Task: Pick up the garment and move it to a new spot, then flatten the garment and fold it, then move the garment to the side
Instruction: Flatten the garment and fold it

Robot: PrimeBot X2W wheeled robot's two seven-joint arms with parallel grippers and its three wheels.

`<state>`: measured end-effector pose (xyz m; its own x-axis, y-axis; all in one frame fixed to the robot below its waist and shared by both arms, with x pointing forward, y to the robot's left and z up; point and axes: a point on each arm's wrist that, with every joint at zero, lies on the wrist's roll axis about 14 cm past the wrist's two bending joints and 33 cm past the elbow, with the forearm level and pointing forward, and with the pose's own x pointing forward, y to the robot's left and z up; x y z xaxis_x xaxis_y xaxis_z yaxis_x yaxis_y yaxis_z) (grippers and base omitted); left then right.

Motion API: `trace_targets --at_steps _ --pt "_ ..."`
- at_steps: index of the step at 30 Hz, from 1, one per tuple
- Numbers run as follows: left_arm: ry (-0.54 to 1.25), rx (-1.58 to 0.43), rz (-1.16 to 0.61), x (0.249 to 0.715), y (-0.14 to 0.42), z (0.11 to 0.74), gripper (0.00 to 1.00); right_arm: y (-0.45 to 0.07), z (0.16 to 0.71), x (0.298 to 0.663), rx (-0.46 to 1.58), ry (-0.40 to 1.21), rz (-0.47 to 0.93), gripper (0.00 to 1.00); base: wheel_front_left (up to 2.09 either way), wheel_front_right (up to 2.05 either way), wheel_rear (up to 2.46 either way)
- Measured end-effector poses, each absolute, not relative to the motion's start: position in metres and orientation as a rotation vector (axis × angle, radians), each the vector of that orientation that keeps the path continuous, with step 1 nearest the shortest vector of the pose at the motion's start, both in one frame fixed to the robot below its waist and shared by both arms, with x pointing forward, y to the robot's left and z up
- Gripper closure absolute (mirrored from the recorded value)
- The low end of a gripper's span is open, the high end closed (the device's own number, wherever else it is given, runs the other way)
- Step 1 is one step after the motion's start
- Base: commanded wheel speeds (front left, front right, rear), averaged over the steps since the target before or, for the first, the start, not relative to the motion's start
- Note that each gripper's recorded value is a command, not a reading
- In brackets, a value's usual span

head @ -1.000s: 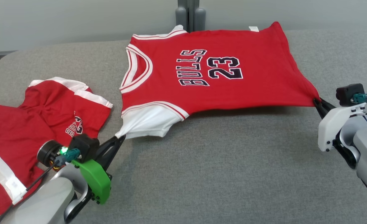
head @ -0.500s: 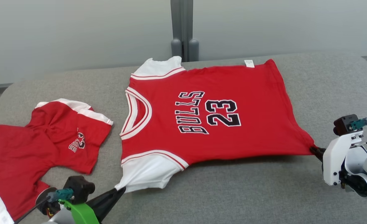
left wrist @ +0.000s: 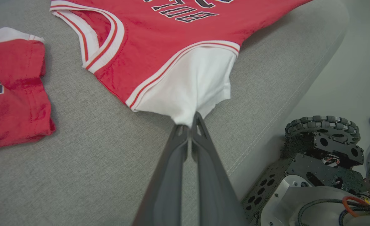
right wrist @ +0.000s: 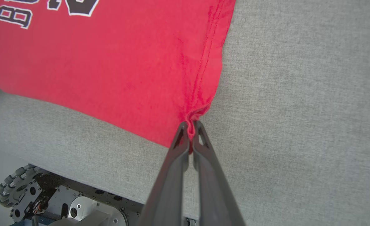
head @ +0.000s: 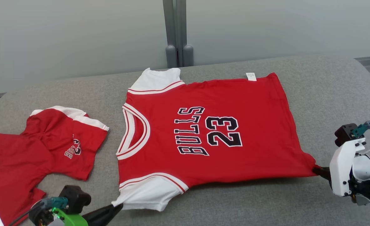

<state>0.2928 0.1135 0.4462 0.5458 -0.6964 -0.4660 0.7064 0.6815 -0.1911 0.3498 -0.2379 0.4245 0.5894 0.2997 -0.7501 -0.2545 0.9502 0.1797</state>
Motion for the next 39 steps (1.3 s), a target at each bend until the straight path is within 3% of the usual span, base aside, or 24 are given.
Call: trace_targets --at_steps 19,39 --pt "0.495 0.104 -0.814 0.392 0.101 0.457 1.00 -0.244 0.432 0.428 -0.013 0.894 0.284 1.00 0.00 0.00 0.00" --pt "0.537 0.178 -0.782 0.464 0.101 0.427 1.00 -0.226 0.406 0.470 -0.034 0.888 0.303 1.00 0.00 0.00 0.00"
